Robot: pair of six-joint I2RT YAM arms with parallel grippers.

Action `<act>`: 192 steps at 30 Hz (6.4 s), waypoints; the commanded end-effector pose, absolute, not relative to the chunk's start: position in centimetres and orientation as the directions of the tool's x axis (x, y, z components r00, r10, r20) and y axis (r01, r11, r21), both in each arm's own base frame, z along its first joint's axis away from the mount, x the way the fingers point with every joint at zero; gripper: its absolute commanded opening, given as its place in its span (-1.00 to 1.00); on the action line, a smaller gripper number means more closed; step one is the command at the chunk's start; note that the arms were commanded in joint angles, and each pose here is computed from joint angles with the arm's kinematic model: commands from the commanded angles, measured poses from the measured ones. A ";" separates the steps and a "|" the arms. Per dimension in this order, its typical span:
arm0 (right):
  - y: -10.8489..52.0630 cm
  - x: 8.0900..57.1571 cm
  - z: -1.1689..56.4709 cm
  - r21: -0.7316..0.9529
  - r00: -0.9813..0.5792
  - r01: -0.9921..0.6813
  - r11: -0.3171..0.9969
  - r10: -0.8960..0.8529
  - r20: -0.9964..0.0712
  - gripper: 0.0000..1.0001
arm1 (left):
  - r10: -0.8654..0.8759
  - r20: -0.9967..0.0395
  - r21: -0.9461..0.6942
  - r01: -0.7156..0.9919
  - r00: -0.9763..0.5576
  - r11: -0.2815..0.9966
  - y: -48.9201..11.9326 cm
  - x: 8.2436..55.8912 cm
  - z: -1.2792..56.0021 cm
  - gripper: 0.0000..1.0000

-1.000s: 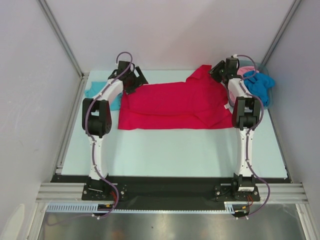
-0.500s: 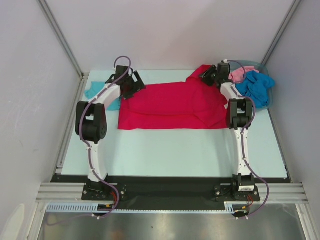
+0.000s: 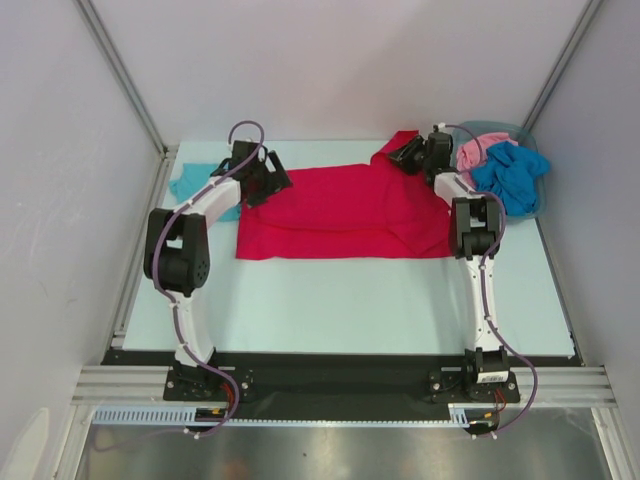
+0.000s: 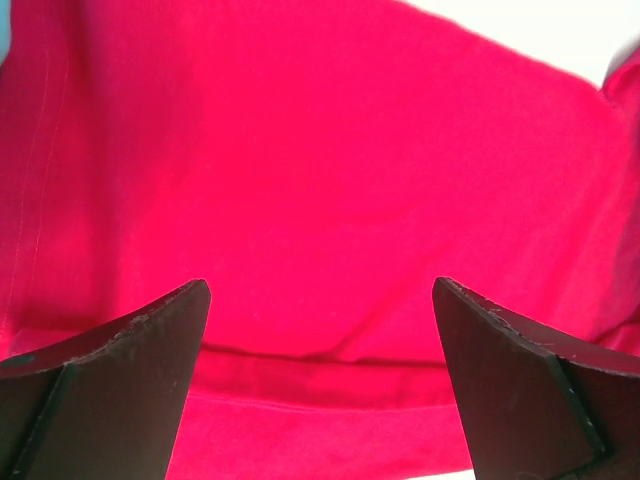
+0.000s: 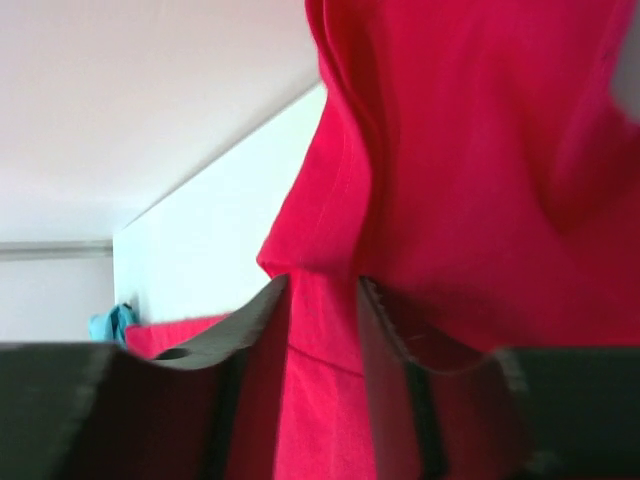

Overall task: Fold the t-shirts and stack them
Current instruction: Fold the tshirt

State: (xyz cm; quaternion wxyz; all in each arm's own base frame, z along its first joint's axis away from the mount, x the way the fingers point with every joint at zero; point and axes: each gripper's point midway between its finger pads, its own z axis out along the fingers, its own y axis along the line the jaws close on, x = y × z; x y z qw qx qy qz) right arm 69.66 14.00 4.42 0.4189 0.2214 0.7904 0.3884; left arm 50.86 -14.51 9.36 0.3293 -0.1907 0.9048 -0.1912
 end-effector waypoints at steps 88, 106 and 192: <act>9.5 67.1 9.5 0.846 -0.478 -0.040 0.531 0.734 -0.483 0.23 | -0.345 -0.611 -0.245 -0.244 -0.713 0.938 -5.8 62.6 6.3 0.99; 16.0 69.0 4.9 0.879 -0.601 -0.002 0.477 0.702 -0.382 0.24 | -0.367 -0.563 -0.321 -0.213 -0.741 0.923 -8.3 61.1 6.3 1.00; -1.3 47.7 10.5 0.634 -0.332 0.458 0.623 0.781 -0.529 0.19 | -0.278 -0.710 -0.544 0.253 -0.648 0.800 -20.8 40.8 22.4 0.99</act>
